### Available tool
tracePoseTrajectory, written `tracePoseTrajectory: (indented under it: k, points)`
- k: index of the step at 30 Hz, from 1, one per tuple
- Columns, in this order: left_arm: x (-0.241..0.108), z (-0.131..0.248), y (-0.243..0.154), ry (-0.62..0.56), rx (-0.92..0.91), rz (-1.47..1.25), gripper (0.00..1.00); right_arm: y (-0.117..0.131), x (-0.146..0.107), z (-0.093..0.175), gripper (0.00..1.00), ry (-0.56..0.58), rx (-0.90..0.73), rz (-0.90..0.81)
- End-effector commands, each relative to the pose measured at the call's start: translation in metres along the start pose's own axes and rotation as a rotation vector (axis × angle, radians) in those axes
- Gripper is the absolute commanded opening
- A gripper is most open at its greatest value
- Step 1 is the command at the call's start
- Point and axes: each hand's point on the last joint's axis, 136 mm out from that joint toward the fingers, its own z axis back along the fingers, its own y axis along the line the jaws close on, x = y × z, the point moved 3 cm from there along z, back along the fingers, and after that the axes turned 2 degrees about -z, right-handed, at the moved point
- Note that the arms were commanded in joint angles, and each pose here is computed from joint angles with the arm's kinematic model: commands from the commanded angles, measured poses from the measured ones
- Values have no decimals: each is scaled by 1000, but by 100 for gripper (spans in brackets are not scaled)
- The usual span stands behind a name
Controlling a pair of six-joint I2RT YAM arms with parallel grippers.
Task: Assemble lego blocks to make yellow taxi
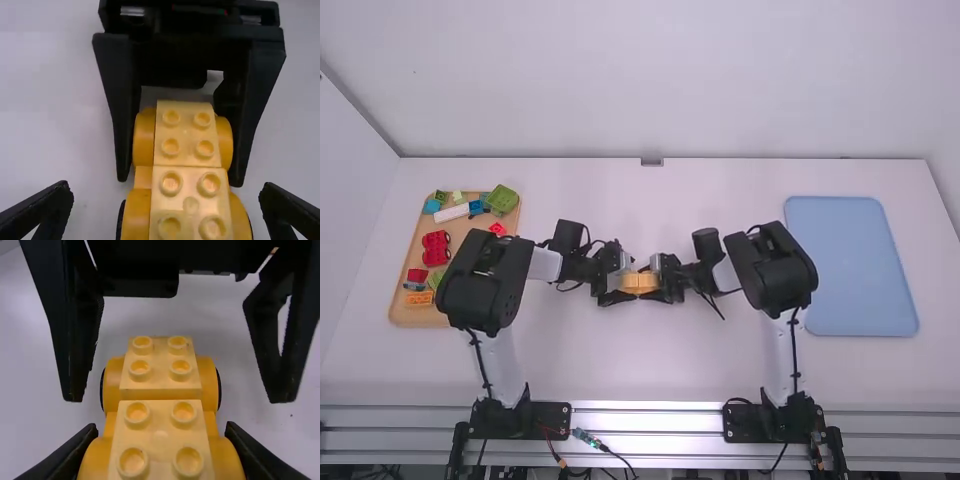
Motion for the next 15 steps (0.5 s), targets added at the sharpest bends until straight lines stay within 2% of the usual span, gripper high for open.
tracePoseTrajectory:
  k: [1,7,9,10,11,12,13,14,15]
  points:
    - [1,11,8,-31,13,69,99,0,-5,6,39,-17,2,-22]
    - [32,57,25,-234,24,74,100,-4,-7,15,41,-24,-19,-33]
    - [36,64,24,-283,11,76,97,-3,-7,17,41,-33,-17,-33]
    - [38,64,23,-295,4,75,92,-4,-7,18,41,-33,-19,-35]
    - [38,63,21,-297,-3,78,79,-4,-8,18,41,-30,-21,-36]
    - [37,58,18,-284,-10,79,52,-5,-8,18,41,-29,-22,-39]
    - [37,56,16,-279,-14,81,39,-5,-8,18,41,-29,-23,-39]
    - [36,53,14,-268,-19,79,16,-5,-8,19,41,-30,-23,-44]
    - [36,47,11,-254,-25,71,2,-5,-7,19,41,-34,-23,-41]
